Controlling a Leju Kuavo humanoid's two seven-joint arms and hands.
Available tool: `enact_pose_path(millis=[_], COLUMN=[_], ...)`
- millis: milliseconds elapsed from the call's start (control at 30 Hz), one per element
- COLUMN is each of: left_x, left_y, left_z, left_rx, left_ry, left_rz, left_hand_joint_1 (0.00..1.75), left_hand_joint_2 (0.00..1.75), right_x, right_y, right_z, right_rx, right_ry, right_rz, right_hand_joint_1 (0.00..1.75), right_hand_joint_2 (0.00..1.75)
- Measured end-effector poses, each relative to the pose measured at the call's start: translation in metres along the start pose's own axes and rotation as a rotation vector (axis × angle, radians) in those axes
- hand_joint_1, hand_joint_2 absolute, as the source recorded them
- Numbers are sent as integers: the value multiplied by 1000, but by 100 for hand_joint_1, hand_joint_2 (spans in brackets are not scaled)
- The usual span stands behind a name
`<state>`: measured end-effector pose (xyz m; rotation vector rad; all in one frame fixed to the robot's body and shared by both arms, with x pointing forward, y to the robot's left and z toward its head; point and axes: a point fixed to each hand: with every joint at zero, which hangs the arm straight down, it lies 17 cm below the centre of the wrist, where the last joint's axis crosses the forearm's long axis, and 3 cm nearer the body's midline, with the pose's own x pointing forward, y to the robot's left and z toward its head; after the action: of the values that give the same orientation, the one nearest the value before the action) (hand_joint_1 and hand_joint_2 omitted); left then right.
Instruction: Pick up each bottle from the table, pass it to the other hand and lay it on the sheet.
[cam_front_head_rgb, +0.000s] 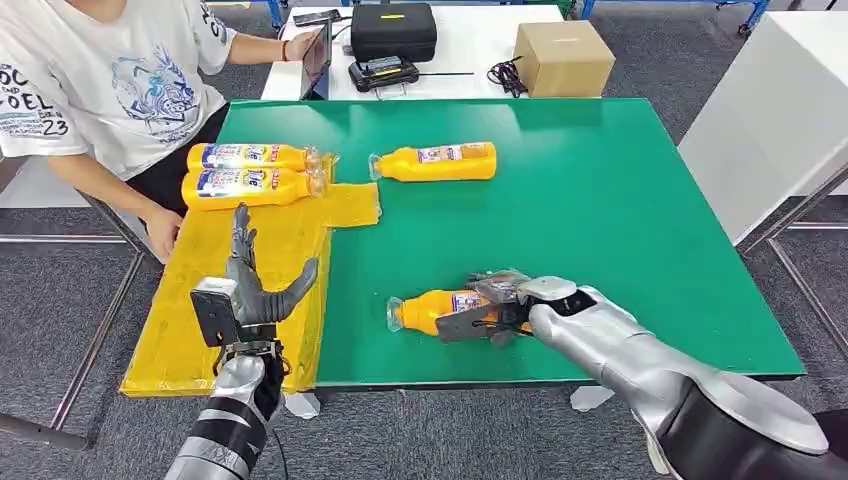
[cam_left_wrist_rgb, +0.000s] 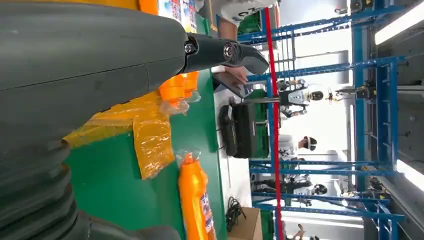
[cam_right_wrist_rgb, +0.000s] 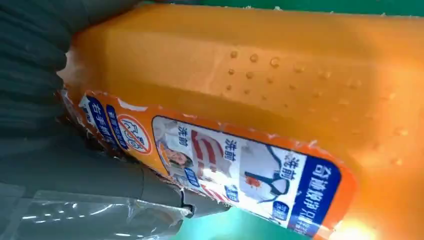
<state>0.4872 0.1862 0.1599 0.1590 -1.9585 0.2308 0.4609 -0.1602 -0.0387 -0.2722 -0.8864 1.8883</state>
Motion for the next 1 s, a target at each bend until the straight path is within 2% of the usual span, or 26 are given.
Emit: enact_pose_path(millis=[167,233,367,567,667,733,867,1000], left_x=[0,-2,-3,-2,-2,0,2,9], left_y=[1,2,8,15,20,22,26,37], left_z=[0,1,6,9,14,18,21,21], left_rx=[1,4,14,29,34,33,45,90], left_ry=[0,3,7,2,0,-2,-7,-21], left_rz=[-3,-4,-8,-11,-16,-12,-9,-1], left_hand_joint_1=[0,0,0,0,0,0,0,0], left_hand_joint_2=[175,175,175,175,175,175,175,175], right_x=[7,14,41,69,98,113,111,83], right_y=[-14,-22,-44,-59,-90,-121,-150,-161], right_z=[-5,-5,2,21,50,83,125,168], right_rx=[-90,-150,-357,-527,-754,-928,-1119,-1341], right_ry=[-15,-49,-155,-252,-363,-446,-487,-444], right_rz=[-31,-96,-270,-430,-536,-626,-731,-816], right_hand_joint_1=[175,175,175,175,175,175,175,175], right_hand_joint_2=[175,175,175,175,175,175,175,175])
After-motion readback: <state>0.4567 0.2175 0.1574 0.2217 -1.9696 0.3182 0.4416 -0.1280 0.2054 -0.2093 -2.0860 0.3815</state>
